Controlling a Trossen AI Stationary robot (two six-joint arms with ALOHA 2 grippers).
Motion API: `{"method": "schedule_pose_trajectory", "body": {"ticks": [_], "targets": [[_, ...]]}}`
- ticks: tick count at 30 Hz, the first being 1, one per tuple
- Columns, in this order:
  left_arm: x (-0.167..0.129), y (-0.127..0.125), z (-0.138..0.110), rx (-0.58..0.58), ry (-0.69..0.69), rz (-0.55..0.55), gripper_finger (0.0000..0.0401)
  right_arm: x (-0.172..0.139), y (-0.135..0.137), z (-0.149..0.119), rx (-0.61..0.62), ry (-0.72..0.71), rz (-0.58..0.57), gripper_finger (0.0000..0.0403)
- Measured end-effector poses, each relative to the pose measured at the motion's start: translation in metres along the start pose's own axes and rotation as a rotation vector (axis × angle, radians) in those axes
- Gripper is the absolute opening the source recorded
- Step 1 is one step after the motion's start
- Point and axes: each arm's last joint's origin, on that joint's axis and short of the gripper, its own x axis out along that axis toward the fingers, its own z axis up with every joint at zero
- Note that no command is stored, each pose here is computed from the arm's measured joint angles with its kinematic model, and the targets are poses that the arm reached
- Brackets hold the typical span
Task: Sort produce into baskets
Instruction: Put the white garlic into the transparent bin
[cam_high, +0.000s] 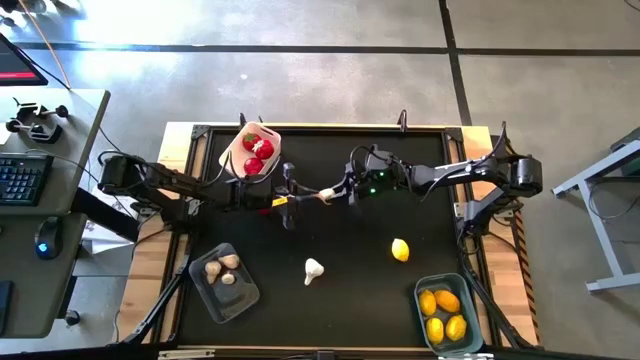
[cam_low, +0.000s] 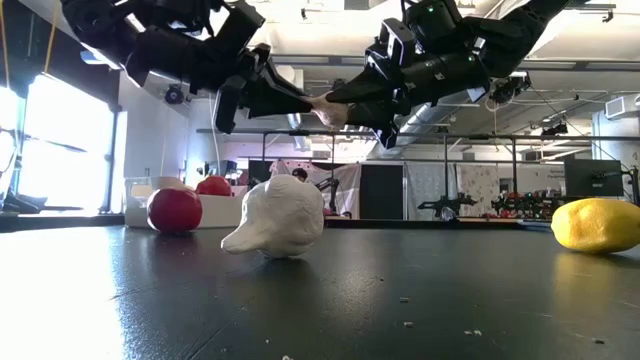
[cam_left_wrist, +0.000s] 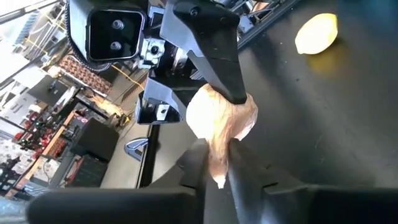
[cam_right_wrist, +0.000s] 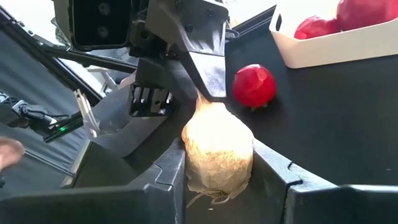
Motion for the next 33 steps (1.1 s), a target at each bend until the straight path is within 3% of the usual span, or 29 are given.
{"method": "schedule_pose_trajectory", "body": {"ticks": [5, 12, 16, 24, 29, 33], "targets": [[0.0, 0.0, 0.0, 0.008, 0.0, 0.0, 0.0006, 0.0, 0.0, 0.0, -0.037, -0.002, -0.007, 0.0136], [-0.002, 0.001, 0.0, 0.009, 0.006, -0.012, 0.0003, 0.0, 0.0, 0.001, -0.046, -0.009, -0.02, 0.0241], [-0.007, 0.003, 0.002, 0.002, 0.015, -0.022, 0.0001, 0.001, 0.003, 0.009, -0.075, -0.03, -0.013, 0.0281], [-0.037, 0.016, 0.009, -0.048, 0.059, -0.077, 0.0001, 0.002, 0.005, 0.022, -0.19, -0.047, -0.017, 0.029], [-0.073, 0.027, 0.025, -0.216, 0.055, -0.224, 0.0, 0.002, 0.005, 0.024, -0.21, -0.039, -0.031, 0.0291], [-0.101, 0.026, 0.044, -0.277, 0.115, -0.349, 0.0, 0.002, 0.004, 0.023, -0.225, -0.024, -0.045, 0.0291]]}}
